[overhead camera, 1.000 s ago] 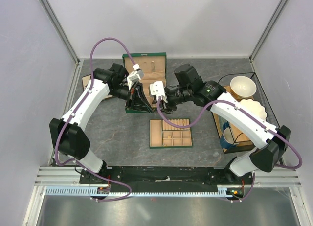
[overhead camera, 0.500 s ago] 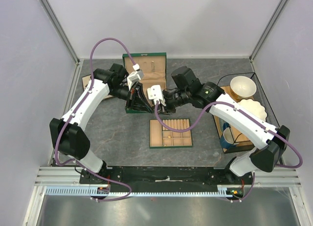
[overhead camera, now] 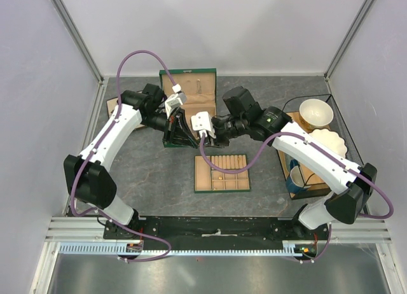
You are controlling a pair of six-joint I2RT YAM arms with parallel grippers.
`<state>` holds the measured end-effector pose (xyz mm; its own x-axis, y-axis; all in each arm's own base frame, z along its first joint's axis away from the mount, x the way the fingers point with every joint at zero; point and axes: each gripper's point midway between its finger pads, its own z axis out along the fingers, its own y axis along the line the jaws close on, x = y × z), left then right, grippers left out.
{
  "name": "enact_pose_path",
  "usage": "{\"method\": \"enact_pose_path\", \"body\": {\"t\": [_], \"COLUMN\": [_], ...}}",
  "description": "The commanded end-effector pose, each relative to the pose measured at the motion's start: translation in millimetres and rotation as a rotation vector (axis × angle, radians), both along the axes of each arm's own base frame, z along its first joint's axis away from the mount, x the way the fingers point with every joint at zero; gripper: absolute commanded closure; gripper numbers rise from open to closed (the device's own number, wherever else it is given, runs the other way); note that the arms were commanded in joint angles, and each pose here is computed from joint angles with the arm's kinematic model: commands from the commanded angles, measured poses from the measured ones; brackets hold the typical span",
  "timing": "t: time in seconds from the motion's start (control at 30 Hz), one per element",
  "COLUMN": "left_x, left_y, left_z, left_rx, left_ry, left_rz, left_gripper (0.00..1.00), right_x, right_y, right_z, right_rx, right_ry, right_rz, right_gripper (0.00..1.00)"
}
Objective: Organize the mixed jewelry
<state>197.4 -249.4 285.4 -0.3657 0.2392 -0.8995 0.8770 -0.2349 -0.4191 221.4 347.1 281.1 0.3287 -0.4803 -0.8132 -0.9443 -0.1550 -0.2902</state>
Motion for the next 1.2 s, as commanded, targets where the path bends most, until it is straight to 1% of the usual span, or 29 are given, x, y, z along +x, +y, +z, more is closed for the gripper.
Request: {"method": "enact_pose_path", "body": {"t": [0.0,0.73,1.17], "left_x": [-30.3,-29.9,-30.7], "left_y": [6.7,6.2,6.2], "left_z": [18.3,10.5,13.4], "left_rx": [0.003,0.017,0.010], "left_ry": [0.170,0.186,0.179], "left_rz": [-0.008,-0.007,-0.008], "left_gripper": [0.98,0.98,0.99], "right_x": [-2.0,-7.1,-8.5], "right_y": [0.3,1.6,3.6], "right_z": [14.1,27.3,21.3], "right_rx": [0.019,0.019,0.007], "right_ry": [-0.046,-0.080,-0.074], "right_rz": [0.016,0.021,0.026], "right_gripper": [0.64,0.66,0.70]}}
